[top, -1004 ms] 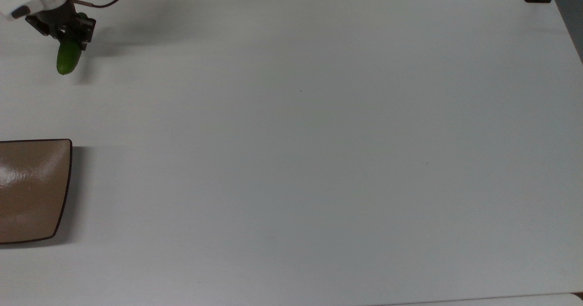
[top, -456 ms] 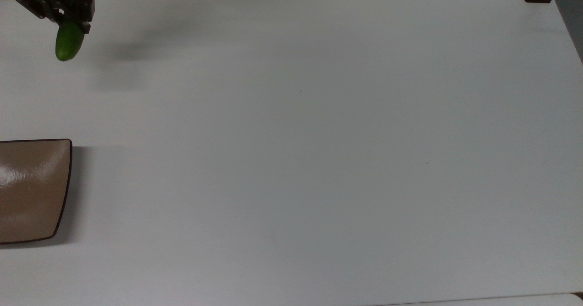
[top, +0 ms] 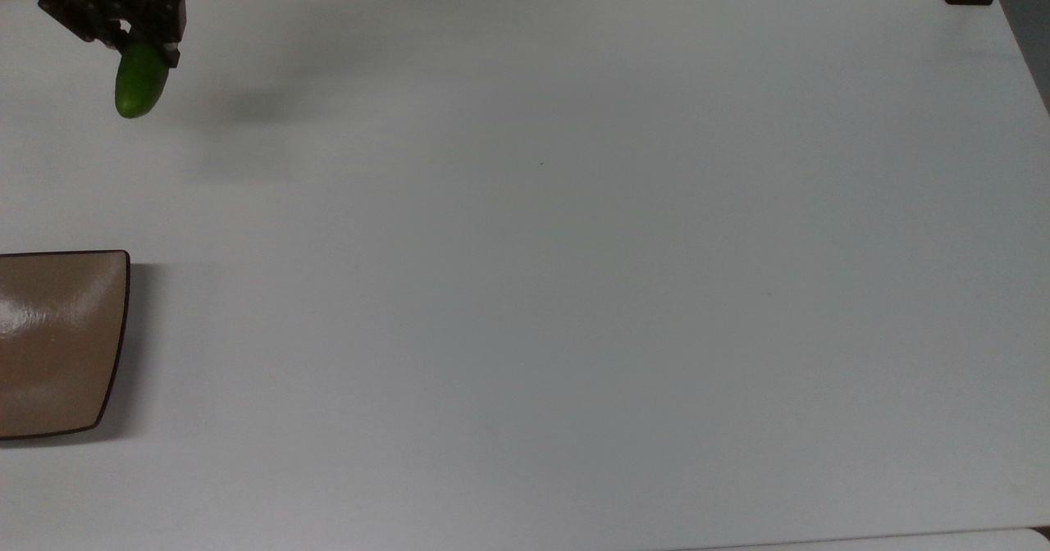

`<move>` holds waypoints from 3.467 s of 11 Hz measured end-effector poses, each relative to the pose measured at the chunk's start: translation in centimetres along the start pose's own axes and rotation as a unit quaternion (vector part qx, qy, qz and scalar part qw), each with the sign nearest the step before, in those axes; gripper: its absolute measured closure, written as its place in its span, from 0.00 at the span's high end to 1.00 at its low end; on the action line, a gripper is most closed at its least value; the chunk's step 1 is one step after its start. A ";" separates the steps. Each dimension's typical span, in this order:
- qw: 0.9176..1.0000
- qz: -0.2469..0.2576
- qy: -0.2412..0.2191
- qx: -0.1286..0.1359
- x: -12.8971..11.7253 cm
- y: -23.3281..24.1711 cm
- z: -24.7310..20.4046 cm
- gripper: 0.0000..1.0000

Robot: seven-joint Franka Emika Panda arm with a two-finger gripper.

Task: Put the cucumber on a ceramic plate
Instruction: 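Lift the held cucumber up off the table, then carry the cucumber over the ceramic plate and lower it in, then open the gripper to release the cucumber and raise it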

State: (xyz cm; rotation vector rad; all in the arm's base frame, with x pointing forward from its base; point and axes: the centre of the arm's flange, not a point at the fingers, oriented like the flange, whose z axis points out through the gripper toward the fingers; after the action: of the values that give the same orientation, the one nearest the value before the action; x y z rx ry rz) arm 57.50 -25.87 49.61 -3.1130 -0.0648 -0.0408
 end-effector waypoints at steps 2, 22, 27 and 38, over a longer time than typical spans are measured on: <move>0.999 0.006 0.045 -0.008 1.8 0.6 0.4 0.41; 0.914 0.003 0.353 -0.199 16.1 5.9 15.9 0.53; 0.913 0.001 0.356 -0.200 16.2 5.8 15.7 1.00; 0.946 0.006 0.305 -0.109 12.9 -2.2 -0.6 1.00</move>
State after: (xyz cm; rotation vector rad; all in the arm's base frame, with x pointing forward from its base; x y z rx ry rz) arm 70.26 -23.13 50.62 -3.1450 -0.0283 -1.0662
